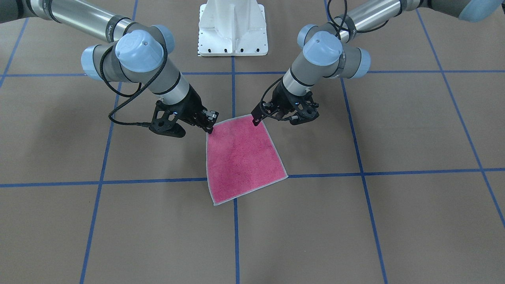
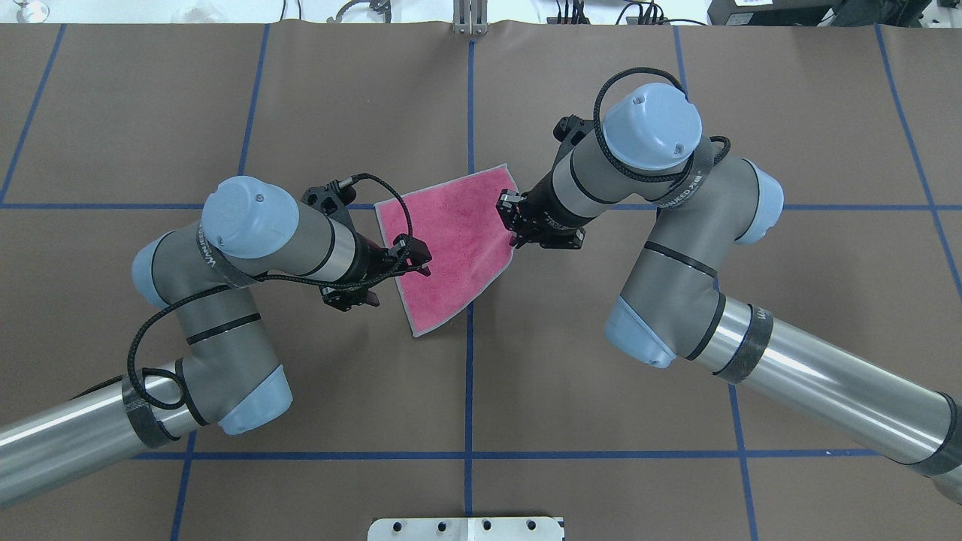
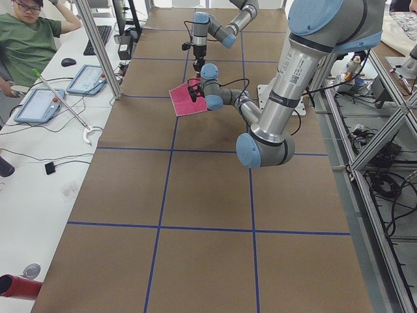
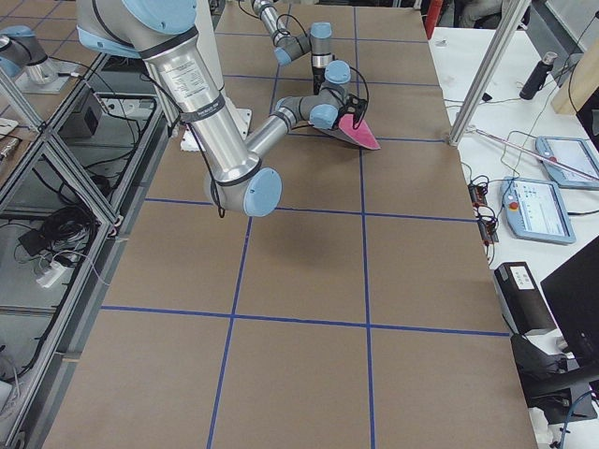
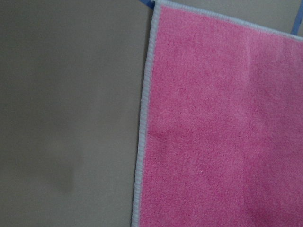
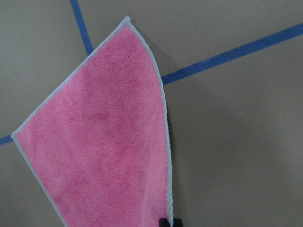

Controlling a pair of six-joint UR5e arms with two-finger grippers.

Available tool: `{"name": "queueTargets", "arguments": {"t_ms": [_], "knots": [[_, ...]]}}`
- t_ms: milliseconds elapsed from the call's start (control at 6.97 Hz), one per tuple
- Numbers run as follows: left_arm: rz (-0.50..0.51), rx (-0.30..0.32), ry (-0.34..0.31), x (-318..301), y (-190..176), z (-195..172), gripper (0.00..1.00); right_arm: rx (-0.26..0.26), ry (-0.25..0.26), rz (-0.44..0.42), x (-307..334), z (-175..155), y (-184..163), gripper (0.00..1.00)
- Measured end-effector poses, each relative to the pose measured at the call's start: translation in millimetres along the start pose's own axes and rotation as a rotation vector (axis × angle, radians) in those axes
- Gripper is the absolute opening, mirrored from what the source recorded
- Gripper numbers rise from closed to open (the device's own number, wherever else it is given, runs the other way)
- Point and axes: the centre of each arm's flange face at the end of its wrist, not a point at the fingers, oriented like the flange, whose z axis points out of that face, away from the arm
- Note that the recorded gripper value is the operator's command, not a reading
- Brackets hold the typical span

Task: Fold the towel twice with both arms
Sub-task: 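Lift the held corners and carry them over the towel toward its far edge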

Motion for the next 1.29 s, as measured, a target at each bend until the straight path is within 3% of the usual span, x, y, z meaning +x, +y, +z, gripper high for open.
{"name": "queueTargets", "arguments": {"t_ms": [1291], "knots": [[-0.038,-0.008,0.0,26,40,35,0.95,0.006,-0.013,0.024,-3,-13,-13,0.0]]}}
